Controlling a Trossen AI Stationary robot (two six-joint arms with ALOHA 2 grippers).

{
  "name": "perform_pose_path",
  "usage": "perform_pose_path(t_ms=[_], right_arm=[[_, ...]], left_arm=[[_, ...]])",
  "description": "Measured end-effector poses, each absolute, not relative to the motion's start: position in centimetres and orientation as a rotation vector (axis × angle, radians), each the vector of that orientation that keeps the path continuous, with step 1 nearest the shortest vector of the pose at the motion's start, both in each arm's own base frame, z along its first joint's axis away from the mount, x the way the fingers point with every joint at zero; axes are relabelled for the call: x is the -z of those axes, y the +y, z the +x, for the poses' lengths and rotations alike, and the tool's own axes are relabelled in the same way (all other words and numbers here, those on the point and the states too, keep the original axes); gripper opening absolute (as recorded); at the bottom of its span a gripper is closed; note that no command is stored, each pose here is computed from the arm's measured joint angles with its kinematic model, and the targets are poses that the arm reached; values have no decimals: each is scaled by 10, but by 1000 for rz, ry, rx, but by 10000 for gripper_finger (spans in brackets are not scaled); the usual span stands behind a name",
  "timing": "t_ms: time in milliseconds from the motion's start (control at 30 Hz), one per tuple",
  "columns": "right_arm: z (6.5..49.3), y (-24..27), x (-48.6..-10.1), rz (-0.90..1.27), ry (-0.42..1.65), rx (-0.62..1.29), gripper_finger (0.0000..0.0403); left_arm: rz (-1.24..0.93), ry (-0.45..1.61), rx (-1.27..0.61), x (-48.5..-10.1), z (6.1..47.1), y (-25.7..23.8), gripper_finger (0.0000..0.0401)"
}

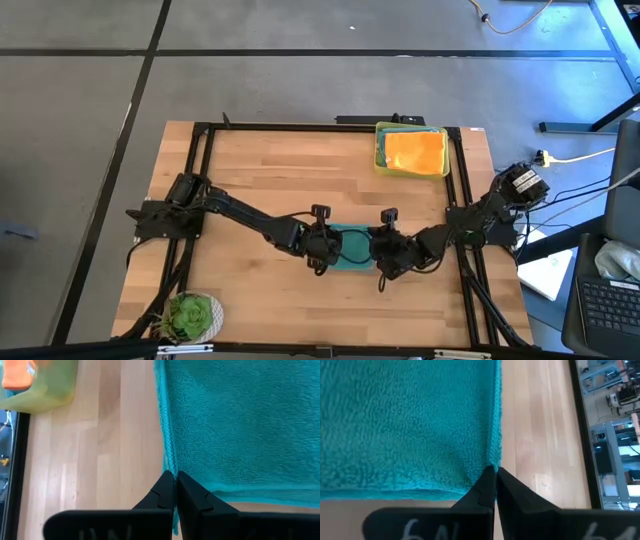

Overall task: Fold microfiber towels
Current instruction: Fold the blue microfiber cloth

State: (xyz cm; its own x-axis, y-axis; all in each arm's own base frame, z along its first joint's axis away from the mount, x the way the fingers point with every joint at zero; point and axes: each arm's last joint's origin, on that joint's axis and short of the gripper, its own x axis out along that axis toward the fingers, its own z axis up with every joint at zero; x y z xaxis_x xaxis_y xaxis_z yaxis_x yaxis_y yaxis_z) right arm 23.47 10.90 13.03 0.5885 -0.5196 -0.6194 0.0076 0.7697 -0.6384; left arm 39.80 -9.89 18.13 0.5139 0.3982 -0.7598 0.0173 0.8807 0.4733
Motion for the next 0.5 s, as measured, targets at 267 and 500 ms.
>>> perform_pose_path(t_ms=[267, 500], right_arm=[[240, 93, -125, -631, 917, 331, 9], [238, 83, -117, -597, 931, 334, 9]], left_arm=[[393, 1041, -234, -177, 401, -82, 0], [370, 1035, -240, -168, 400, -71, 0]])
